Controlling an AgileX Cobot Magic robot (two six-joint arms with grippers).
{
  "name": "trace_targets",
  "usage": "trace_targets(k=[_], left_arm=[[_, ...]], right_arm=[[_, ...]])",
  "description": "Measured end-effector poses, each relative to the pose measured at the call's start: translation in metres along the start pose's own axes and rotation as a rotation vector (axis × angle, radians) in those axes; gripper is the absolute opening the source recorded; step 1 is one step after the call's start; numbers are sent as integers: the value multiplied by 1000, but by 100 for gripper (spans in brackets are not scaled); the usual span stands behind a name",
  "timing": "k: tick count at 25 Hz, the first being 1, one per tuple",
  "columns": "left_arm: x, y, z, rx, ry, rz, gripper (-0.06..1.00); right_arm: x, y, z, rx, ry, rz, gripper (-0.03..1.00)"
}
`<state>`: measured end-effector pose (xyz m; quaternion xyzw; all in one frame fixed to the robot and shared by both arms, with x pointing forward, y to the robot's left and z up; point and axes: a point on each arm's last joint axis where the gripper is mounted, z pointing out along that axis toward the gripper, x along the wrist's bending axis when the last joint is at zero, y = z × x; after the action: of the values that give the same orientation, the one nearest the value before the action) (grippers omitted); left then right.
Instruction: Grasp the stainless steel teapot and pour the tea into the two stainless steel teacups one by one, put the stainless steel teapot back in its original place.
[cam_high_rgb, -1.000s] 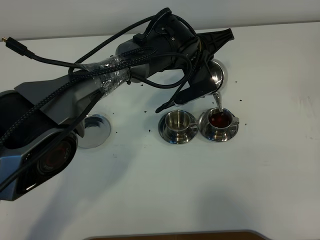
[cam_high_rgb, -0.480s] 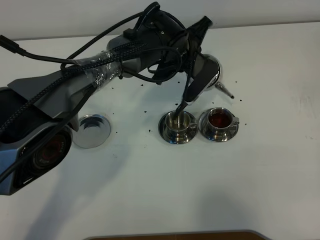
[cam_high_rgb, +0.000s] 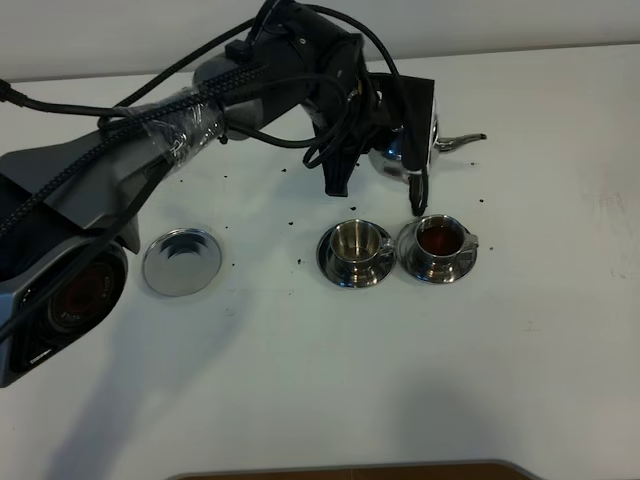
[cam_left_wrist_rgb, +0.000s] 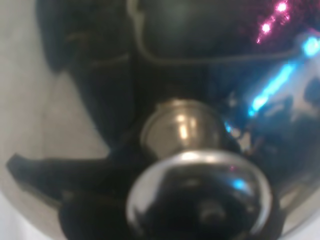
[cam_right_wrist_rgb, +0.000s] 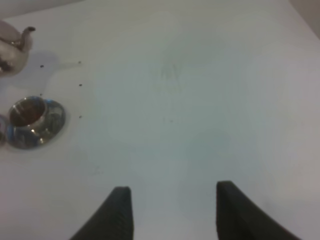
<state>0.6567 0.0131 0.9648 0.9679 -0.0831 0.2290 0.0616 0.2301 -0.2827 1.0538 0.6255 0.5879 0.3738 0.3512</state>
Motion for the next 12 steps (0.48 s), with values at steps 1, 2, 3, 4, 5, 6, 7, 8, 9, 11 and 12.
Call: trace_targets(k=[1, 2, 3, 4, 5, 6, 7, 8, 9, 11, 12], left_arm=[[0, -1, -2, 7, -19, -42, 24], [1, -2, -5, 12, -35, -84, 24], [2, -2, -8, 18, -46, -119, 24], [3, -3, -10, 22, -52, -146, 24], [4, -4, -12, 29, -65, -174, 24], [4, -5, -13, 30, -80, -201, 24], [3, -6, -14, 25, -94, -223, 24], [2, -6, -14, 23, -112, -243, 24], [1, -8, -13, 23, -135, -266, 24], [-1, -11, -9, 25, -173, -300, 24], [-3, -14, -7, 30, -193, -315, 24]], right_arm=[[0, 0, 0, 0, 0, 0, 39], [0, 0, 0, 0, 0, 0, 39], [0, 0, 0, 0, 0, 0, 39], [0, 0, 0, 0, 0, 0, 39], [0, 0, 0, 0, 0, 0, 39], [0, 0, 0, 0, 0, 0, 39], [0, 0, 0, 0, 0, 0, 39], [0, 0, 0, 0, 0, 1, 39], [0, 0, 0, 0, 0, 1, 39], [0, 0, 0, 0, 0, 1, 39], [0, 0, 0, 0, 0, 1, 39]])
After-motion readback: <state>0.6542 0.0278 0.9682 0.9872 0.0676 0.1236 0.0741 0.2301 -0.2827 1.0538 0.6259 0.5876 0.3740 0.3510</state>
